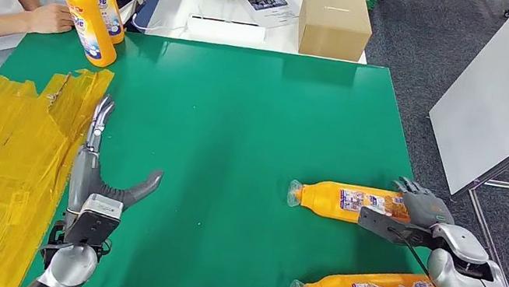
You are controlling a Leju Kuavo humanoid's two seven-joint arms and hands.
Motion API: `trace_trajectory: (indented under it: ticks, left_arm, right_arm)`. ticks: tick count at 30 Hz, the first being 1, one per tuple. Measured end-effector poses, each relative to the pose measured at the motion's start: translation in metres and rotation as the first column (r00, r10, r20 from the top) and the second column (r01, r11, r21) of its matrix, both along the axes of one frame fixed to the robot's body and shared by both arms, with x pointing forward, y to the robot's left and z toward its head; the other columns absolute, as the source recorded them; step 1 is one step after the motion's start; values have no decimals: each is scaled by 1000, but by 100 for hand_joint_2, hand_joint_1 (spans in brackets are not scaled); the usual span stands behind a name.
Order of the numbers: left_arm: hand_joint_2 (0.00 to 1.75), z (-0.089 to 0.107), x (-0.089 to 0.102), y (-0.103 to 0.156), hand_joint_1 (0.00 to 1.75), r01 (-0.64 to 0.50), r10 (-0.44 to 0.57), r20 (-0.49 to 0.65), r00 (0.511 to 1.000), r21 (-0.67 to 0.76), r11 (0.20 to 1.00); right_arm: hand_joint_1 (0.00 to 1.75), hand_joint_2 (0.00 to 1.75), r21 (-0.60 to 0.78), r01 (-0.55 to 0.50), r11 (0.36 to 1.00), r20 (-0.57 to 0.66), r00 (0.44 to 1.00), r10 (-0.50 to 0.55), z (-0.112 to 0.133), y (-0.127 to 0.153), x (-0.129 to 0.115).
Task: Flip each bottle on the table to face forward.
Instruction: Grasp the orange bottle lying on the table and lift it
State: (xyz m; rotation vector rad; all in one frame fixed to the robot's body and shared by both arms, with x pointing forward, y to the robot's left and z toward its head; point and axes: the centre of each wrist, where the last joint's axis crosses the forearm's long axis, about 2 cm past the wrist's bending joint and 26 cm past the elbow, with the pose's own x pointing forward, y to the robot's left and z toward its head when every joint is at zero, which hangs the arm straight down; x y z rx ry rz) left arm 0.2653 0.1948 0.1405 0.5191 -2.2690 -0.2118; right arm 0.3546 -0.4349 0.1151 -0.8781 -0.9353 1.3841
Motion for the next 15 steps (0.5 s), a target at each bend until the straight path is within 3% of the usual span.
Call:
trace_trajectory:
  ticks: [8,15]
  left_arm:
    - [175,-1,0,-1,0,3,-3,-1,1000,-7,1000]
    - [175,-1,0,-1,0,2,-2,-7,1000,-10,1000]
  right_arm:
    - [0,175,-23,-48,999,21,999,48,-1,6,5]
    - [0,175,-132,-109,985,109,986,124,-8,43,12]
